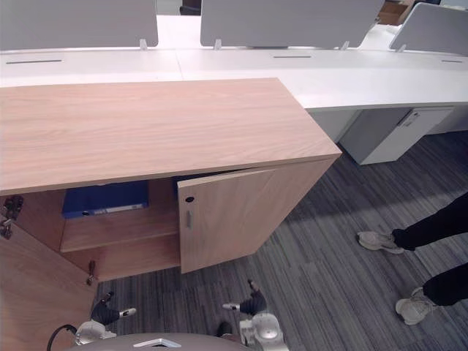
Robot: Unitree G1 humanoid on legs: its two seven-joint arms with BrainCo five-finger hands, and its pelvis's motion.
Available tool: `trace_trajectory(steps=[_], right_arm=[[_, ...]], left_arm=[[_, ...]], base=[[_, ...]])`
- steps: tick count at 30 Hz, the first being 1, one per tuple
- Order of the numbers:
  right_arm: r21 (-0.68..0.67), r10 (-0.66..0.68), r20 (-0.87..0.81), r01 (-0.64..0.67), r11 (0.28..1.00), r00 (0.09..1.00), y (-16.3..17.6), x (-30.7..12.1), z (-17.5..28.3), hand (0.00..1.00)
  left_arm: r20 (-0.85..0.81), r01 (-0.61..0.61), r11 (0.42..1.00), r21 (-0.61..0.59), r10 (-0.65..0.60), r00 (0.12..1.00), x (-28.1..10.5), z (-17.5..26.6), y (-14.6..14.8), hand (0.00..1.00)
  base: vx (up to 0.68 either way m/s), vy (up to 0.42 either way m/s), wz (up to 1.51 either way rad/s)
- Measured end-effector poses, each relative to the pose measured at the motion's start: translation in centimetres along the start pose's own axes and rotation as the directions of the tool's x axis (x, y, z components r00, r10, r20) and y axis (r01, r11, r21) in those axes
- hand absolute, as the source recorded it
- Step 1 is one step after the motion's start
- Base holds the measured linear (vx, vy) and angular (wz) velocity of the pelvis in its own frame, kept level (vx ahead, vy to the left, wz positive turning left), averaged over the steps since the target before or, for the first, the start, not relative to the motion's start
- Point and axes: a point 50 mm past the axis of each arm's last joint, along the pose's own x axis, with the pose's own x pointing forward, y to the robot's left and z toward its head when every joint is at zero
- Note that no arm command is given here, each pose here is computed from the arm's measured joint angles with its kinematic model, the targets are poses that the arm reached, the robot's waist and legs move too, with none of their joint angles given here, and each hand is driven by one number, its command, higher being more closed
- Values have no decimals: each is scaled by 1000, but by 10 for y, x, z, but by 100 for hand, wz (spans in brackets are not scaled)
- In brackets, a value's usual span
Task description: Walk over to the cabinet, pick up the folder, carry it to the office cabinet, place the folder inside the office cabinet, then close the office cabinet door
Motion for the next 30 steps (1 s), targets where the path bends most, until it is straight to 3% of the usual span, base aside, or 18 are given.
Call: trace_trajectory(steps=[8, 20, 24, 30], right_arm=[[43, -37, -76, 41, 998, 996, -3, 2, -12, 0], [81, -41, -125, 51, 995, 991, 1, 6, -13, 0], [88, -66, -84, 73, 993, 994, -1, 13, 3, 0], [110, -100, 9, 98, 989, 995, -6, 21, 32, 0]], left_arm=[[-16, -3, 998, -58, 2, 1000, 0, -2, -1, 0], [-27, -28, 979, -203, 23, 999, 1, 2, 0, 0], [-20, -98, 933, -346, 97, 995, 3, 10, 12, 0], [-81, -159, 870, -466, 137, 987, -3, -3, 12, 0]], base=[[-103, -16, -5], [48, 3, 61], [51, 4, 109], [-105, -17, 70]])
